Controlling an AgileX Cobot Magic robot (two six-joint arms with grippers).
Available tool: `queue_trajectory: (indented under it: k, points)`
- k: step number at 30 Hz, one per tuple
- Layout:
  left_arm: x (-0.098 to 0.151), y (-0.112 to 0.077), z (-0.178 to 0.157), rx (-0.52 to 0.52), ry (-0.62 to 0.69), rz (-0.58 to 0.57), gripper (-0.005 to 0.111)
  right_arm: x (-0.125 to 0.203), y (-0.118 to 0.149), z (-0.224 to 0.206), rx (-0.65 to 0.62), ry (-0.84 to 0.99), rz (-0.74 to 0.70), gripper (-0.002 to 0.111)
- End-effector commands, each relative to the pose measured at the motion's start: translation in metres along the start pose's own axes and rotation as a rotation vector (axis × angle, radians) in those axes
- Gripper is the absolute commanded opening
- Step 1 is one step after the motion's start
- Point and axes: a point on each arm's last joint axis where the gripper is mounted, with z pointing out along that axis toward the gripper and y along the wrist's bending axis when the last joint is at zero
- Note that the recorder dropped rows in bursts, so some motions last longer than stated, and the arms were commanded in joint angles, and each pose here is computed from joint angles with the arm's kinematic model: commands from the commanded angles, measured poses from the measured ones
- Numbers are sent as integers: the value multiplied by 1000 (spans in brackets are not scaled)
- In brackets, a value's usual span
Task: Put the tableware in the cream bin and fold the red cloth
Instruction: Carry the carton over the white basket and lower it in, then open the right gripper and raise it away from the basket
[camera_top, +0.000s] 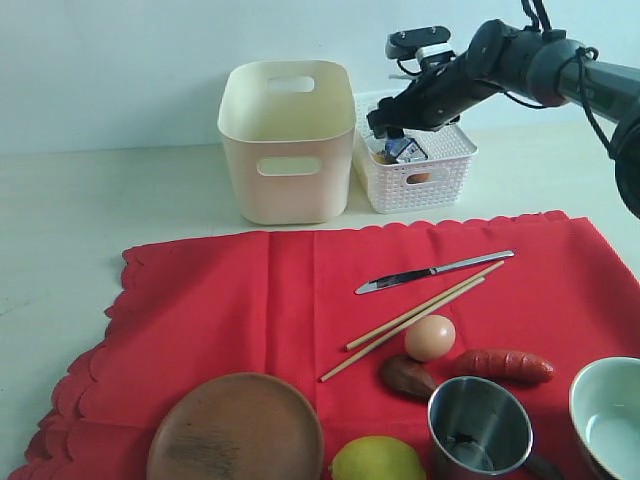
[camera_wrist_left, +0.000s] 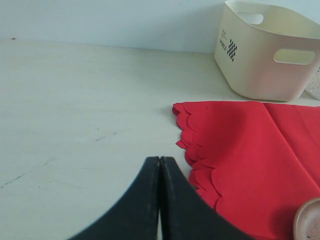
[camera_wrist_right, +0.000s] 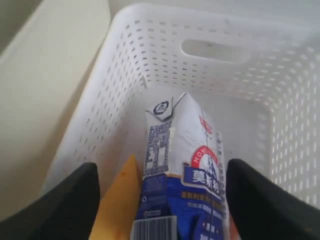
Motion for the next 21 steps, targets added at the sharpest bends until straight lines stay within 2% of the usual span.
queue_trajectory:
  k: [1,10,18,21]
  points:
    - [0,0,0,-2,-10,-1,0,-27,3,-34,0,-56,-18,68]
    - [0,0,0,-2,-10,-1,0,-51,13,-90,-23,-16,-27,68]
    - [0,0,0,-2,-10,-1,0,-54,15,-129,17,115,-44,67]
    - [0,0,0,-2,-10,-1,0,-56,16,-141,30,139,-43,64]
